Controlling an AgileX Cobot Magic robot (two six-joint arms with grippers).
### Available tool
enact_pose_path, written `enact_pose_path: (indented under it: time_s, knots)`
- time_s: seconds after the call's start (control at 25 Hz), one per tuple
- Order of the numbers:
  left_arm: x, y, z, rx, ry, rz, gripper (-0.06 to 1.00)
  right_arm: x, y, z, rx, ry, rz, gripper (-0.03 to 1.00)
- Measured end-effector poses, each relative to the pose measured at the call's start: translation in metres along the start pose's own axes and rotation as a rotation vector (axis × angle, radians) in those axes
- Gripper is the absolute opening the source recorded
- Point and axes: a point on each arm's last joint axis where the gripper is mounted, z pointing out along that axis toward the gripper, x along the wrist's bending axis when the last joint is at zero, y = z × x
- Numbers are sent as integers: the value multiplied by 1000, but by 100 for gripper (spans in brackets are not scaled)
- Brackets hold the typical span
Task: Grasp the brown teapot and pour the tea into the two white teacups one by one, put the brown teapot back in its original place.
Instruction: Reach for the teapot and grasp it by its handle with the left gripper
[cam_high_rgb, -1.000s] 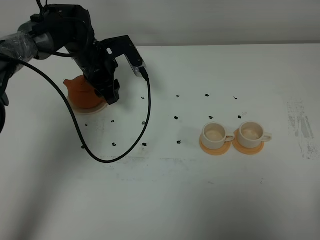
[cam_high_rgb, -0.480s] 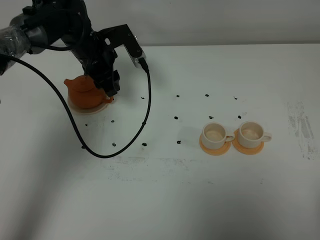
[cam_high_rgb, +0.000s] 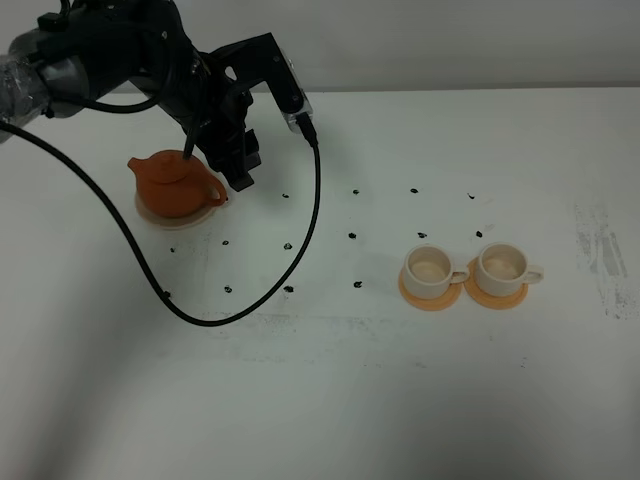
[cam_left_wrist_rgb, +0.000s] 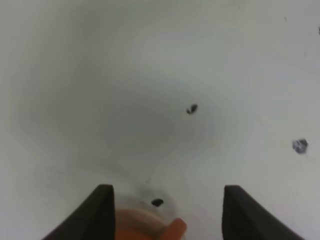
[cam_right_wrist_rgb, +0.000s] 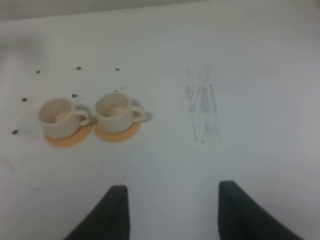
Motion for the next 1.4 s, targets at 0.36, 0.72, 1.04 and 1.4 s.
enact_pose_path:
  time_s: [0.36, 0.72, 1.04, 1.4]
  knots:
    - [-24, -23, 6, -121, 172, -30, 50, 0, 0, 0, 0, 0, 0, 43]
    - [-41, -41, 20, -106, 159, -82, 50, 0, 0, 0, 0, 0, 0, 43]
    - [-45, -48, 41, -100, 155, -141, 50, 0, 0, 0, 0, 0, 0, 43]
    - [-43, -57, 43, -66, 125, -209, 50, 0, 0, 0, 0, 0, 0, 43]
